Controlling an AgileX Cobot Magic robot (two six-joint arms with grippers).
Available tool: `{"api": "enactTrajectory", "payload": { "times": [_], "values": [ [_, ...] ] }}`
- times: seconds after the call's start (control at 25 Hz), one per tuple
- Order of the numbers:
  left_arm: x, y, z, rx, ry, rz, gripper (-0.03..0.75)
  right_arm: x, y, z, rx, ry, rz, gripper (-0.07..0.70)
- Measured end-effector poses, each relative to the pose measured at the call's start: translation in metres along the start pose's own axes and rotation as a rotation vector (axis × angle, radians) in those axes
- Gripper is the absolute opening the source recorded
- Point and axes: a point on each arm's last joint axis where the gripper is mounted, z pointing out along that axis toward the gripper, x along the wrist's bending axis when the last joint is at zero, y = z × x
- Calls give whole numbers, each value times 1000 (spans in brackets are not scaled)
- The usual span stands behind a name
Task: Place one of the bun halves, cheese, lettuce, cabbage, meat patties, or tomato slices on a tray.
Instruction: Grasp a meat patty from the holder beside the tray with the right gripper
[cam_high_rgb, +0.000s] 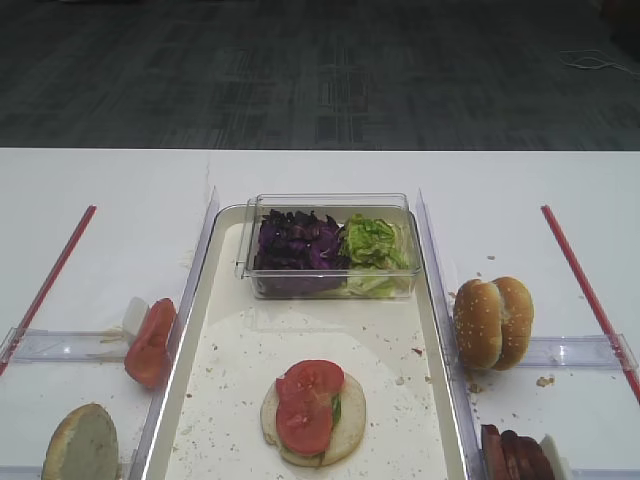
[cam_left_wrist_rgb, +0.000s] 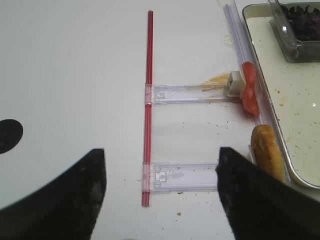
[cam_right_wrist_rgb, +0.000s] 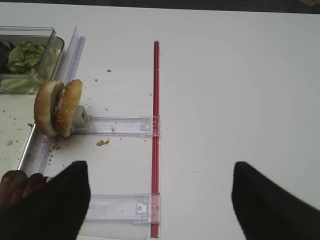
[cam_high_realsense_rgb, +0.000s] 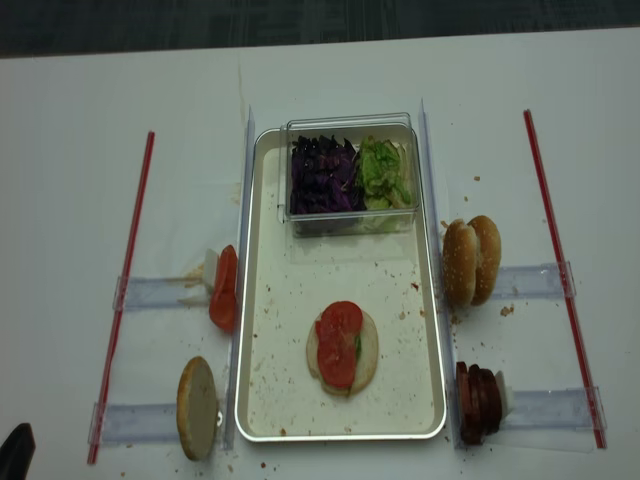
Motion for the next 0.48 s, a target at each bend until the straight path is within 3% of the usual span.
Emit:
{"api": "enactTrajectory", "payload": {
  "times": [0.48],
  "values": [
    [0, 0, 0, 0, 0, 0, 473, 0, 0, 0, 0, 0, 3, 610]
  ]
}}
